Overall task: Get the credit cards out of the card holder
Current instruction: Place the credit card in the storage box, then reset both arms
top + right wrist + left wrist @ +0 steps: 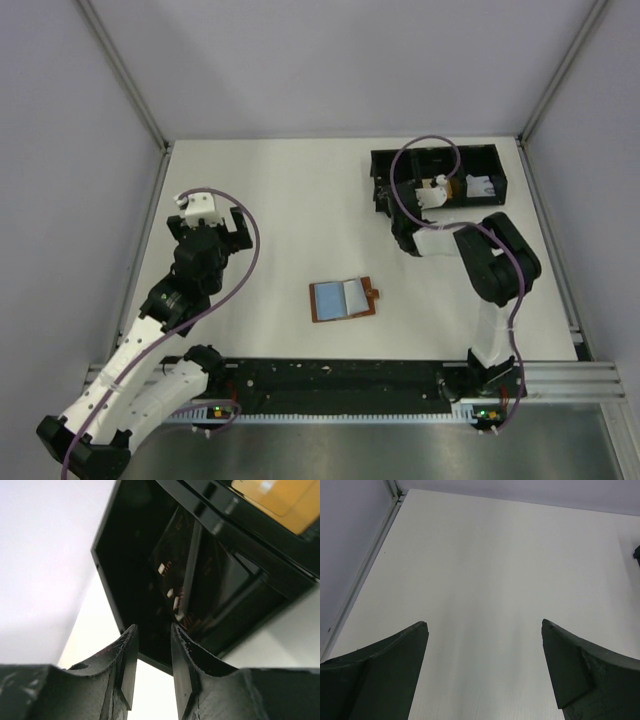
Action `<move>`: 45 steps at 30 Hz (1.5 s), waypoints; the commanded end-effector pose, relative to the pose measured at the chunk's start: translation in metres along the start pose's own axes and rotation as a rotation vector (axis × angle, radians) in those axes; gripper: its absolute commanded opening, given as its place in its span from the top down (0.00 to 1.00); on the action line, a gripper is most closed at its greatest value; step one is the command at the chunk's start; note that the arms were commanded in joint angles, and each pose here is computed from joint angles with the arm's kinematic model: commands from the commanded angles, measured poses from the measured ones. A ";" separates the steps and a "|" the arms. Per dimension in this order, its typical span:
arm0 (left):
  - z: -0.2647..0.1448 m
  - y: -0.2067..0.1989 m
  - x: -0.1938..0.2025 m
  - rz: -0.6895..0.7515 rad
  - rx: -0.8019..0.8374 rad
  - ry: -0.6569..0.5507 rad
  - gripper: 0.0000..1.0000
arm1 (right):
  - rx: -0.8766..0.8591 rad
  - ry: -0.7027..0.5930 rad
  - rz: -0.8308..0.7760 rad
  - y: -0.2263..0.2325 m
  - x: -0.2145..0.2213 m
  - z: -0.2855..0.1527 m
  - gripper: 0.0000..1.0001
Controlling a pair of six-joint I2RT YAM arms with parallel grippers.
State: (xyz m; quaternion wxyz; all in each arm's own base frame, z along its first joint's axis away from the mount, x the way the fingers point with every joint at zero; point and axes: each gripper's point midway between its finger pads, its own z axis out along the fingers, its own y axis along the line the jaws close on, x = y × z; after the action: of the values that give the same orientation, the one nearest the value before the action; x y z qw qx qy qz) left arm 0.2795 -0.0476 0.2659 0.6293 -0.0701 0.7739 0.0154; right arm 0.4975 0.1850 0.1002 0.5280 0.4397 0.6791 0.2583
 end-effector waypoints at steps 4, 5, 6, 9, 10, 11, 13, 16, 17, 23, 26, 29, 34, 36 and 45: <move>-0.001 -0.001 -0.014 -0.030 0.009 -0.050 0.02 | -0.094 -0.005 -0.018 0.028 -0.020 -0.037 0.51; -0.002 -0.001 -0.014 -0.029 0.009 -0.050 0.02 | -0.110 -0.009 -0.030 0.032 -0.024 -0.043 0.45; -0.001 -0.001 -0.013 -0.028 0.009 -0.049 0.02 | -0.126 -0.012 -0.046 0.036 -0.029 -0.048 0.41; -0.002 0.000 -0.014 -0.031 0.006 -0.053 0.02 | -0.189 -0.040 -0.116 0.053 -0.050 -0.070 0.31; -0.002 0.000 -0.014 -0.030 0.005 -0.052 0.02 | -0.205 -0.049 -0.151 0.057 -0.056 -0.076 0.25; -0.002 0.000 -0.014 -0.030 0.006 -0.052 0.02 | -0.219 -0.061 -0.180 0.061 -0.064 -0.084 0.21; -0.003 0.001 -0.015 -0.033 0.004 -0.056 0.02 | -0.231 -0.100 -0.248 0.065 -0.083 -0.099 0.11; -0.003 0.003 -0.016 -0.035 -0.005 -0.060 0.02 | -0.226 -0.157 -0.318 0.063 -0.118 -0.121 0.02; -0.003 0.004 -0.016 -0.035 -0.009 -0.061 0.02 | -0.223 -0.169 -0.345 0.061 -0.128 -0.127 0.02; -0.001 0.012 -0.019 -0.062 -0.040 -0.070 0.02 | -0.154 -0.290 -0.474 0.038 -0.211 -0.177 0.01; 0.001 0.021 -0.021 -0.081 -0.072 -0.070 0.02 | -0.108 -0.373 -0.540 0.033 -0.247 -0.211 0.01; -0.001 0.029 -0.024 -0.098 -0.096 -0.081 0.02 | -0.096 -0.398 -0.620 0.029 -0.266 -0.246 0.01; -0.011 0.038 -0.033 -0.119 -0.110 -0.118 0.02 | -0.078 -0.420 -0.693 0.019 -0.288 -0.295 0.01; -0.019 0.044 -0.039 -0.136 -0.122 -0.154 0.02 | -0.084 -0.448 -0.711 0.017 -0.298 -0.314 0.01; -0.062 0.078 -0.064 -0.228 -0.159 -0.374 0.02 | -0.021 -0.502 -0.805 -0.004 -0.321 -0.353 0.01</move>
State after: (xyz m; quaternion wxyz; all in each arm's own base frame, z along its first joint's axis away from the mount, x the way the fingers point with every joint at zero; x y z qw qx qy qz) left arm 0.2357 0.0129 0.3164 0.7128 -0.1767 0.6786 0.0165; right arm 0.1917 -0.0431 0.3737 0.7590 0.2025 0.6185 -0.0176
